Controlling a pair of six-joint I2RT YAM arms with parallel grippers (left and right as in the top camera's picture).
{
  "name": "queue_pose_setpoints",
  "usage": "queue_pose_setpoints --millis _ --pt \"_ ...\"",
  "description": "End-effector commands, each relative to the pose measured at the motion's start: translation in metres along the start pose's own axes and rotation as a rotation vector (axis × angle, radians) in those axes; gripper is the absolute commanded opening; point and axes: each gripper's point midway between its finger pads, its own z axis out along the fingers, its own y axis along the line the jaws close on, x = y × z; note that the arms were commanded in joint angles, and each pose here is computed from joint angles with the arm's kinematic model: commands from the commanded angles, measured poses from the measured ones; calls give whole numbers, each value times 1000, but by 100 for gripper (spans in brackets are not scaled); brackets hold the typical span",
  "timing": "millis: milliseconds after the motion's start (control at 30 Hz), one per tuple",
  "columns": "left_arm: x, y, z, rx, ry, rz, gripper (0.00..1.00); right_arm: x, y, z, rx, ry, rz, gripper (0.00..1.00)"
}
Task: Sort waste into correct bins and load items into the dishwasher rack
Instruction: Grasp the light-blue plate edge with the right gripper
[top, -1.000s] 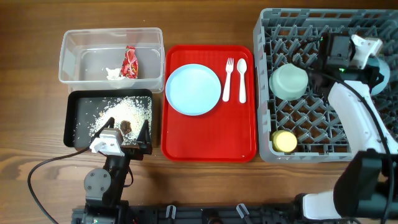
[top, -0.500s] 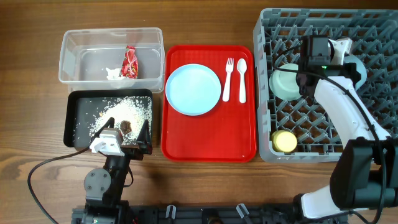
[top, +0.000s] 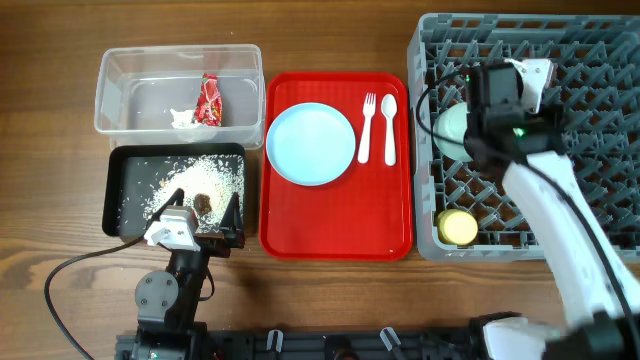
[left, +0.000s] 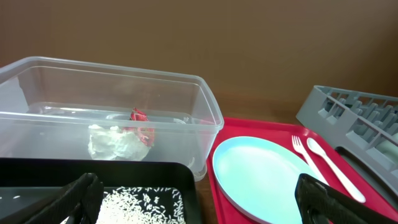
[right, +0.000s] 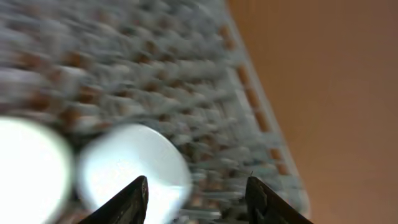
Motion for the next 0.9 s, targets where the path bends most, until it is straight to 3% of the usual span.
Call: queue_pose_setpoints --millis 0,200,267,400,567,667,867 --pt "2 1 0 2 3 19 100 -4 60 -55 -452 -69 -33 48" --pt "2 1 0 2 3 19 100 24 160 -192 -1177 -90 -192 43" --pt "2 1 0 2 3 19 100 38 181 -227 -1333 -31 -203 50" --pt "1 0 0 2 3 19 100 48 222 -222 -1323 170 -56 56" --pt "1 0 0 2 3 19 100 66 281 -147 -1037 332 105 55" --pt "2 1 0 2 3 19 100 82 311 -127 -996 412 160 49" --pt "2 1 0 2 3 19 100 105 325 -109 -908 525 242 34"
